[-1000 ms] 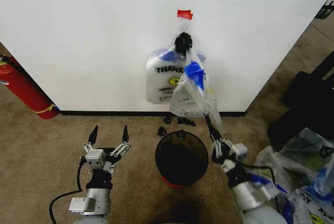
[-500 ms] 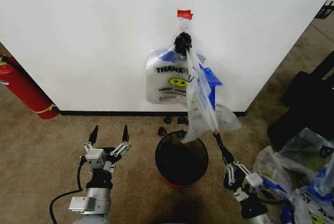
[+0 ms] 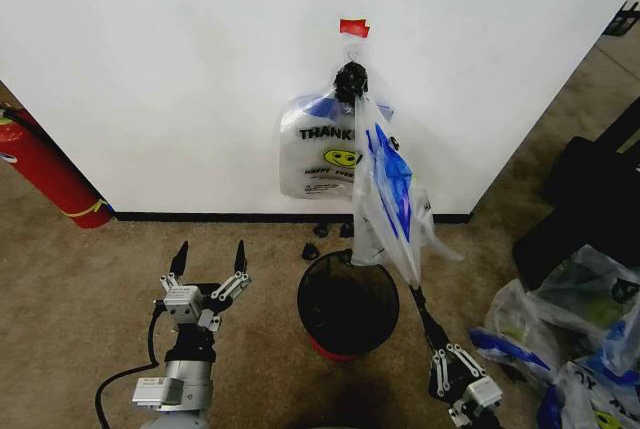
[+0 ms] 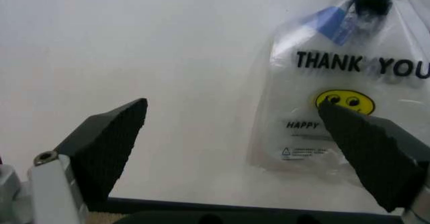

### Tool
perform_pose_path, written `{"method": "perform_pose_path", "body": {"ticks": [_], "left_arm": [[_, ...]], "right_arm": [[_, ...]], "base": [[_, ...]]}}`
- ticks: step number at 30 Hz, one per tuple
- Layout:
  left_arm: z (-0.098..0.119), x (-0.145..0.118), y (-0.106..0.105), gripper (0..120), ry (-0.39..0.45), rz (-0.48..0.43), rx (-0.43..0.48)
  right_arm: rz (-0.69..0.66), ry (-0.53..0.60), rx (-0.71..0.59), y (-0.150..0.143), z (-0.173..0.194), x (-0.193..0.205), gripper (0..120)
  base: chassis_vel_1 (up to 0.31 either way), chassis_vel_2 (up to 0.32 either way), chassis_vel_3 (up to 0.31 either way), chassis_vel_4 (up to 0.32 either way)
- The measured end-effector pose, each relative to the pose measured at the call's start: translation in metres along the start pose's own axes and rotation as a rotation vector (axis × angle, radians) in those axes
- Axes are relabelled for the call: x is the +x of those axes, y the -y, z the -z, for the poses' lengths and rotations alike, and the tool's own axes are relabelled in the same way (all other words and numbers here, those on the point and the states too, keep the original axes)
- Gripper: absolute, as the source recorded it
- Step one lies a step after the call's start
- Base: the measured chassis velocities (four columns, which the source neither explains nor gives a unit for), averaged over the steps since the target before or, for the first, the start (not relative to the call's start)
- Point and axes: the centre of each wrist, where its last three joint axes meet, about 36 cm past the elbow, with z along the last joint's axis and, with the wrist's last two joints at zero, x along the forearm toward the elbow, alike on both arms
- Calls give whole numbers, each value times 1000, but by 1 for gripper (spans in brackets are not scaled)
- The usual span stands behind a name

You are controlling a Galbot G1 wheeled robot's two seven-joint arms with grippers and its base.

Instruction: Pick up the garbage bag from the wall and place it over the trash bin.

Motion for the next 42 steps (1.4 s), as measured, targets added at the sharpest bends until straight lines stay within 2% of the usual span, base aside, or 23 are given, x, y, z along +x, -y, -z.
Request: {"method": "perform_pose_path", "body": {"ticks": [8, 12, 17, 19, 23, 26, 30, 32, 34, 35, 37, 40, 41, 42], "left_arm": [[-2, -2, 1, 100, 0, -5, 2], [-1, -2, 2, 100, -1, -13, 4], [7, -2, 6, 100, -10, -27, 35], [8, -2, 7, 100, -10, -31, 39], [16, -6, 9, 100, -4, -65, 49], [25, -10, 11, 100, -13, -91, 75], [59, -25, 16, 100, -76, -208, 191], [66, -29, 17, 100, -93, -235, 212], [85, -43, 19, 100, -143, -322, 265], [96, -51, 22, 100, -184, -373, 304], [118, -72, 29, 100, -325, -495, 418], [131, -105, 40, 100, -417, -606, 478], [131, -105, 40, 100, -417, -606, 478], [130, -119, 42, 100, -434, -621, 486]], "right_arm": [[17, 9, 23, 0, -7, 7, 0], [2, 11, 12, 1, -5, -2, 0], [-62, 47, -36, -1, 8, -55, 0], [-69, 53, -41, -1, 9, -64, 0], [-116, 80, -54, 7, 16, -114, 0], [-126, 73, -75, 8, 20, -127, 0], [-128, 63, -84, 11, 21, -141, 0], [-127, 61, -84, 11, 21, -142, 0], [-126, 57, -80, 11, 21, -146, 0], [-125, 57, -75, 12, 21, -148, 0], [-125, 52, -65, 12, 20, -152, 0], [-123, 47, -56, 13, 18, -153, 0], [-123, 47, -56, 13, 18, -153, 0], [-125, 46, -56, 13, 18, -153, 0]], "base": [[0, 0, 0, 0], [0, 0, 0, 0], [0, 0, 0, 0], [0, 0, 0, 0], [0, 0, 0, 0], [0, 0, 0, 0], [0, 0, 0, 0], [0, 0, 0, 0], [0, 0, 0, 0], [0, 0, 0, 0], [0, 0, 0, 0], [0, 0, 0, 0], [0, 0, 0, 0], [0, 0, 0, 0]]}}
